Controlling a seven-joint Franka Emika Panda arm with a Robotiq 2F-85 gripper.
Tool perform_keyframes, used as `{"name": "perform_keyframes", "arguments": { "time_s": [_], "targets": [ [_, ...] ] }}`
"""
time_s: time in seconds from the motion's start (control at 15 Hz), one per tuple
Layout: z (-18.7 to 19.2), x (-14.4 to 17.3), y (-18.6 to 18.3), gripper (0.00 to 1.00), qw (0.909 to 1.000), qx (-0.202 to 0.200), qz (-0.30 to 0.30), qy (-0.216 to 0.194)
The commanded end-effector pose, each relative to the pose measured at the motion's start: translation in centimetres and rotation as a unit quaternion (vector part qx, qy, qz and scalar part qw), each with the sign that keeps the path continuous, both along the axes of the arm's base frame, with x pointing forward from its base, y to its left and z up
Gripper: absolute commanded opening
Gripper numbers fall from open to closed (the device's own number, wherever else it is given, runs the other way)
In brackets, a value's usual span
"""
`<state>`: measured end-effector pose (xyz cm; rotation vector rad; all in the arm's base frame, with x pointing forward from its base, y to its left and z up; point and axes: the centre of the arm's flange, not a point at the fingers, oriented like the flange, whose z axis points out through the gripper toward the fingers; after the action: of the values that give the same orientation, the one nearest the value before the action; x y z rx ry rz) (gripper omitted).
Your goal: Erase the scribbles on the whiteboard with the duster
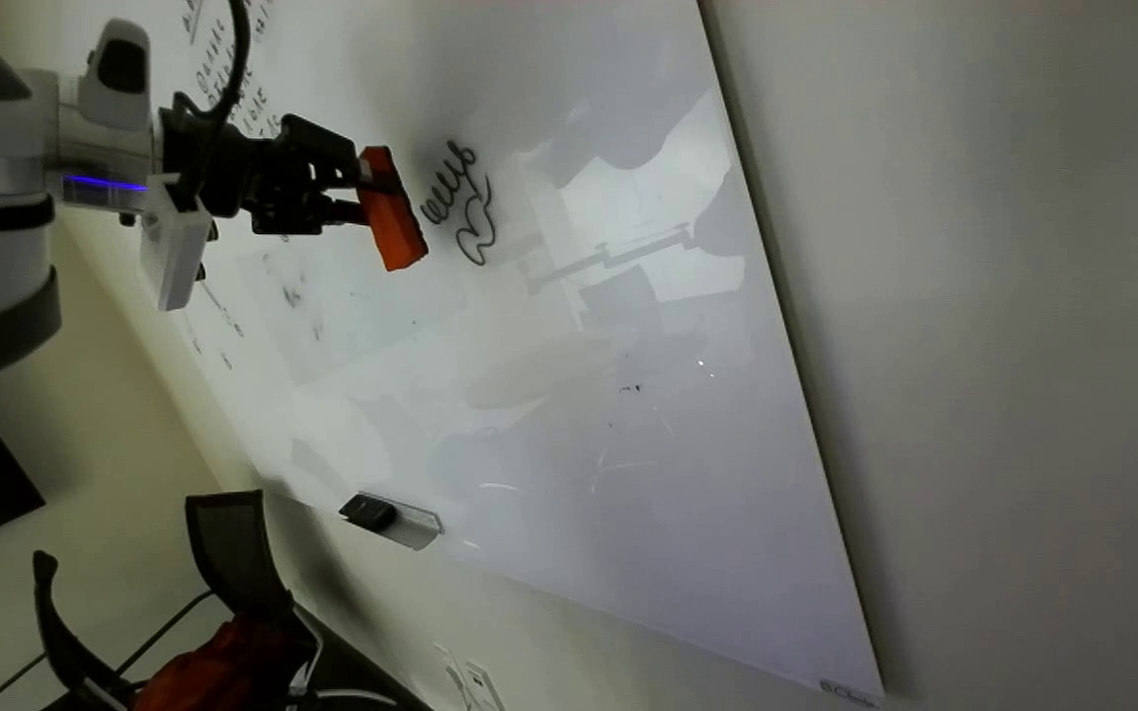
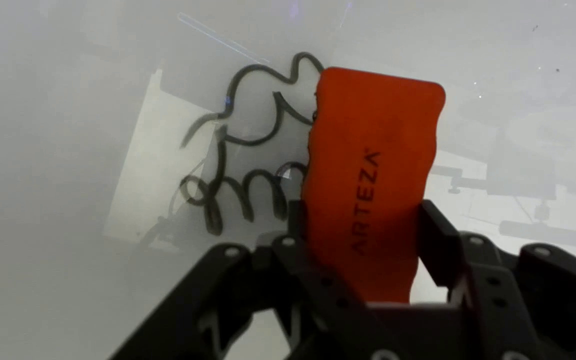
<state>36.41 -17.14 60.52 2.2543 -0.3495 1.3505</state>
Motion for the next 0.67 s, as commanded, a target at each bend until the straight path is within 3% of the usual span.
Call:
{"name": "perform_keyframes", "arguments": {
  "time_s": [0.0,0.13,0.2,0.6],
  "targets": [
    [-0.1,0.2,-0.1,0.55,1.0000,0.001,0.000,0.002],
    [-0.1,0.4,-0.2,0.55,1.0000,0.001,0.000,0.002],
    [0.0,0.4,-0.2,0.30,1.0000,0.001,0.000,0.001],
    [0.3,2.0,-1.0,0.30,0.9982,-0.039,0.043,0.014]
  ]
}}
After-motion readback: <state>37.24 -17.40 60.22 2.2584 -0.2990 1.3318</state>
